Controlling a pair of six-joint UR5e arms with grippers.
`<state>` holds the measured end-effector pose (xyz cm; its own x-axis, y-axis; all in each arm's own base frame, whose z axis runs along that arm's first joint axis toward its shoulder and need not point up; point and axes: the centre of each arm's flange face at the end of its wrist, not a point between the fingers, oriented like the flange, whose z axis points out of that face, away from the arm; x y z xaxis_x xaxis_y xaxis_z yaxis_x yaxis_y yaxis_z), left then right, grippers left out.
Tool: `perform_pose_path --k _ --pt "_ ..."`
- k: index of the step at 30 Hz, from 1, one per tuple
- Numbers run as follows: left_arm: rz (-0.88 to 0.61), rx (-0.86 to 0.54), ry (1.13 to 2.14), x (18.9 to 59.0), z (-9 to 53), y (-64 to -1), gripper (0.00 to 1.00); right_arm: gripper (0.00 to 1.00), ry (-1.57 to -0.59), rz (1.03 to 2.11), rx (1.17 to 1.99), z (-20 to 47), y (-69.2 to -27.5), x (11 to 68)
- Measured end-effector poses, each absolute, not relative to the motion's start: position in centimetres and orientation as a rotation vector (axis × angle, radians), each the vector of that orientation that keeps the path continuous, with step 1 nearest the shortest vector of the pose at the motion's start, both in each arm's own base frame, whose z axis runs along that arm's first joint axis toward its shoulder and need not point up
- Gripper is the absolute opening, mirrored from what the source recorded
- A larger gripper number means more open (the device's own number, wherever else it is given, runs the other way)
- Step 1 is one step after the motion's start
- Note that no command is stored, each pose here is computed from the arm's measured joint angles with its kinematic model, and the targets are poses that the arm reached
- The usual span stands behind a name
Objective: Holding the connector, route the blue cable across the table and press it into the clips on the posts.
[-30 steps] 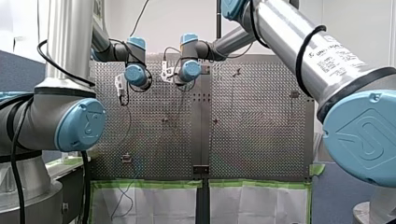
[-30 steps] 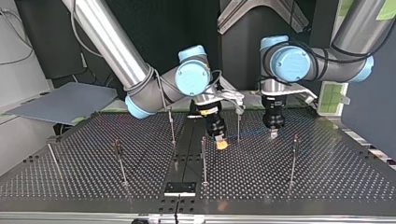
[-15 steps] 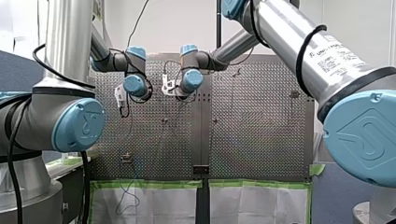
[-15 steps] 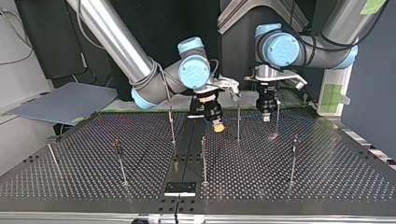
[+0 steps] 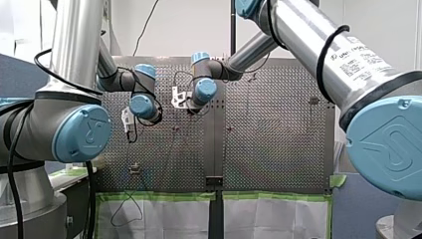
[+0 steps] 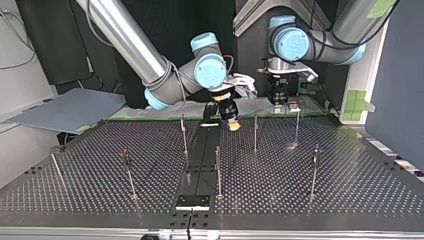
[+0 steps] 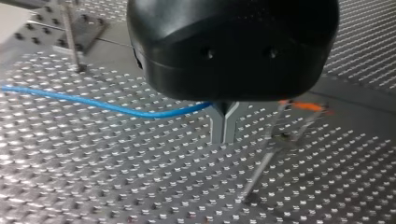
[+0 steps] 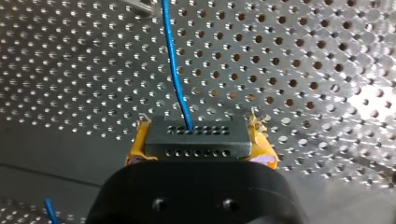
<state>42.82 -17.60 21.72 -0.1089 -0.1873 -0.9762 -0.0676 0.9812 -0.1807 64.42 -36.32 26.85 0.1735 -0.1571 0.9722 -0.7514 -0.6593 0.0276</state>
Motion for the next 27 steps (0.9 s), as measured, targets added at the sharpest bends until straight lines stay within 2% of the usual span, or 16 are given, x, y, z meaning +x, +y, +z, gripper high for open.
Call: perform_pose_path --k 13,27 --pt "-0.109 -0.194 1.726 43.7 17.8 -17.6 0.00 0.00 -0.881 1.451 2.018 22.9 -35.9 62.6" --pt "-0.117 -0.191 1.723 47.0 16.5 -17.4 0.00 0.00 -0.921 1.522 1.985 20.4 -38.3 62.4"
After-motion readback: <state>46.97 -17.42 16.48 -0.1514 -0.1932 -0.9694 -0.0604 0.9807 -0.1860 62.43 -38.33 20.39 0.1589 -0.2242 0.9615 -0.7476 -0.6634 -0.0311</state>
